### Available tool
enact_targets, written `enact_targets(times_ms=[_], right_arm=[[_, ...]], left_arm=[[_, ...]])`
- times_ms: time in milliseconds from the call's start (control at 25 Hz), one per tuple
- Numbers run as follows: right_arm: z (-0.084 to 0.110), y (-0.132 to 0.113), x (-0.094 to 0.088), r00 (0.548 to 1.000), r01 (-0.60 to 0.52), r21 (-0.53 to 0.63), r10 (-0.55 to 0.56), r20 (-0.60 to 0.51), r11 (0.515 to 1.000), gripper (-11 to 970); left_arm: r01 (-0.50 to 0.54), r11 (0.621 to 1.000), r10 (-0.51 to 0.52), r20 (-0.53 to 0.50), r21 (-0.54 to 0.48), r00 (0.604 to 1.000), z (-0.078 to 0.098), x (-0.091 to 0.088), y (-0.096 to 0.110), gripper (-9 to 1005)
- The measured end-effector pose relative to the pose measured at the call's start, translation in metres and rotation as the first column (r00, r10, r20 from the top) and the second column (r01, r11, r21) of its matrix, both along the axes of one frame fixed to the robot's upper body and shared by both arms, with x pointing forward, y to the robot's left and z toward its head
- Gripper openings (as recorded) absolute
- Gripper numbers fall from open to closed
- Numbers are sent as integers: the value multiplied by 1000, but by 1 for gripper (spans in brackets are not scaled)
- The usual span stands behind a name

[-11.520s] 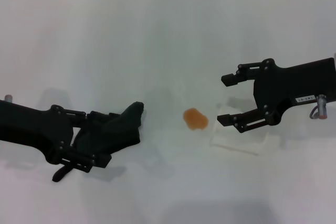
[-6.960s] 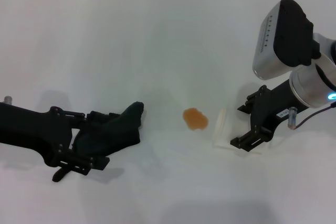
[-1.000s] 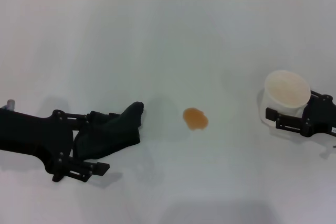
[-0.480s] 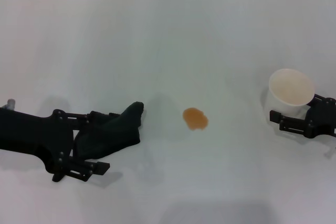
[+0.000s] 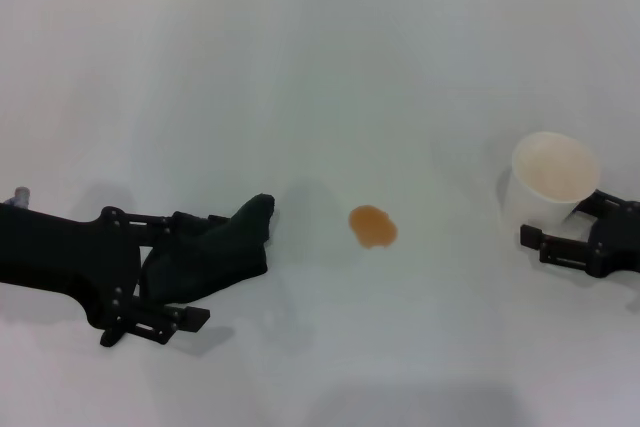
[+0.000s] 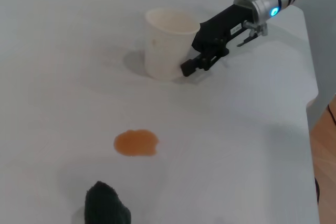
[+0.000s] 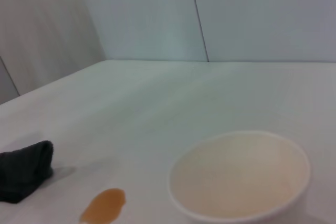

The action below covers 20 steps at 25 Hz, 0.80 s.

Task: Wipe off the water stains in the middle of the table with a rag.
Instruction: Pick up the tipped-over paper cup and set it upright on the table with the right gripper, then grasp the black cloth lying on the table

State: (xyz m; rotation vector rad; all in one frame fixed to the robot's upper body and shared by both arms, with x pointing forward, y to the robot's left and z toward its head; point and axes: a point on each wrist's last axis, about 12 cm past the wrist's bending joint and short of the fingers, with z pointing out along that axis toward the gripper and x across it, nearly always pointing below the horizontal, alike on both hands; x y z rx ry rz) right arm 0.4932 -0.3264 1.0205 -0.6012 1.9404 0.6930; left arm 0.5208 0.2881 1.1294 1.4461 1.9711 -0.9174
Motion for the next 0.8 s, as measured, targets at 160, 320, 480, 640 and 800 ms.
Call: enact_targets(times_ms=[160,320,480,640,800], right_arm=[[3,-4,-10,1000,-17,26,16,11,1000,865],[6,-11,-19,1000,-5,43,4,20,999,865],[4,-13,-25,1000,1,46,-2,13,999,866],[3,-15,-27,1000,16,46,-16,-1,999,866],[3,-23,-35,999,41,58,-40,-3,997,866]], left_arm=[[-3,1000,3,1,-2,1000,0,0,1,880],[-1,1000,1,5,-1,1000,0,0,1,880],[0,1000,0,7,-2,1000,1,0,0,880],[5,1000,-5,10,-2,1000,1,1,-1,879],[6,1000,-6,10,-3,1000,2,2,-1,879]])
